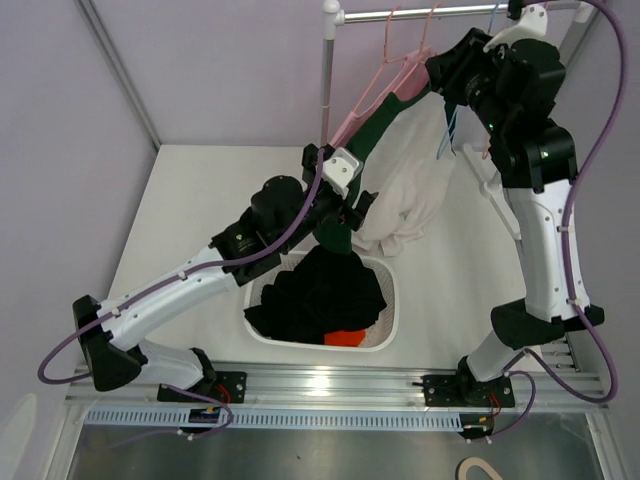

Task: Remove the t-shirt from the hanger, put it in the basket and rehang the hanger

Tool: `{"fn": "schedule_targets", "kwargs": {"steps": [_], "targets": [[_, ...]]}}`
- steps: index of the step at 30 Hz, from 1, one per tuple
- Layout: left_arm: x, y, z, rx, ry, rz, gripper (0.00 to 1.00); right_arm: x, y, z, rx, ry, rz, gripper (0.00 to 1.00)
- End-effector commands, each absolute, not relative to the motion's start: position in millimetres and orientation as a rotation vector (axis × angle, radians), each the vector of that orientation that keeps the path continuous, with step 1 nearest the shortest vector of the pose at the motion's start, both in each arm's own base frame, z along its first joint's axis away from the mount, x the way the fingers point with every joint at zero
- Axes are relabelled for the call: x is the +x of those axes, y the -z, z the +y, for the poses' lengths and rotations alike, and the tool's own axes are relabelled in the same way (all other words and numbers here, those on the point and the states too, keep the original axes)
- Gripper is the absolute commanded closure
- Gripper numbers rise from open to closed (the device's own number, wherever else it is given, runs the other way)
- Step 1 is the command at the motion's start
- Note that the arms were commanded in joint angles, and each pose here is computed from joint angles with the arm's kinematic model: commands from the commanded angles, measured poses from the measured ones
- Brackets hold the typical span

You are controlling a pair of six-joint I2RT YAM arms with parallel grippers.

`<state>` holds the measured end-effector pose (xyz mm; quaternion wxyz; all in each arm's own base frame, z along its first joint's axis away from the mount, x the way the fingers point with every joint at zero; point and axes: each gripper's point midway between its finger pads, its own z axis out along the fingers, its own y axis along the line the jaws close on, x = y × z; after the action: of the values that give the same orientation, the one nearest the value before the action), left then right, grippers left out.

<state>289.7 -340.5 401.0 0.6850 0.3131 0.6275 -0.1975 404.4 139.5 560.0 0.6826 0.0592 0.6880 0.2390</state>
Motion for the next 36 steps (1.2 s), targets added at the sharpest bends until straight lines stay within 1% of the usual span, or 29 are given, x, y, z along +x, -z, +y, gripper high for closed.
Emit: {"fn": "schedule_targets", "kwargs": {"steps": [1,8,14,27,30,32,34,36], "targets": [[290.5,-442.6,-345.9,0.691,0.508,1.281,0.00,422.6,-529.1,153.7,0.160,-0.574,1.647,0.63],[310.1,-419.1,-359.2,0.720,0.505,1.324,0.01,437.7,-511.0,173.7,0.151,-0.662,1.694,0.64],[317.1,-411.2,-363.9,0.729,0.519,1.333,0.01,452.3,-502.3,177.0,0.166,-0.660,1.704,0.64],[304.6,-421.7,-357.0,0.723,0.559,1.303,0.01,484.9,-484.7,179.0,0.210,-0.608,1.696,0.63],[299.2,-424.7,-353.7,0.718,0.577,1.287,0.00,489.0,-484.8,179.7,0.222,-0.584,1.681,0.70],[297.5,-426.6,-352.2,0.716,0.580,1.284,0.00,487.5,-487.7,179.4,0.213,-0.550,1.669,0.69],[296.5,-427.7,-350.7,0.717,0.578,1.281,0.01,485.5,-490.6,178.4,0.215,-0.506,1.656,0.65],[295.9,-427.7,-350.7,0.720,0.579,1.279,0.00,483.1,-495.6,174.0,0.231,-0.467,1.638,0.66]]}}
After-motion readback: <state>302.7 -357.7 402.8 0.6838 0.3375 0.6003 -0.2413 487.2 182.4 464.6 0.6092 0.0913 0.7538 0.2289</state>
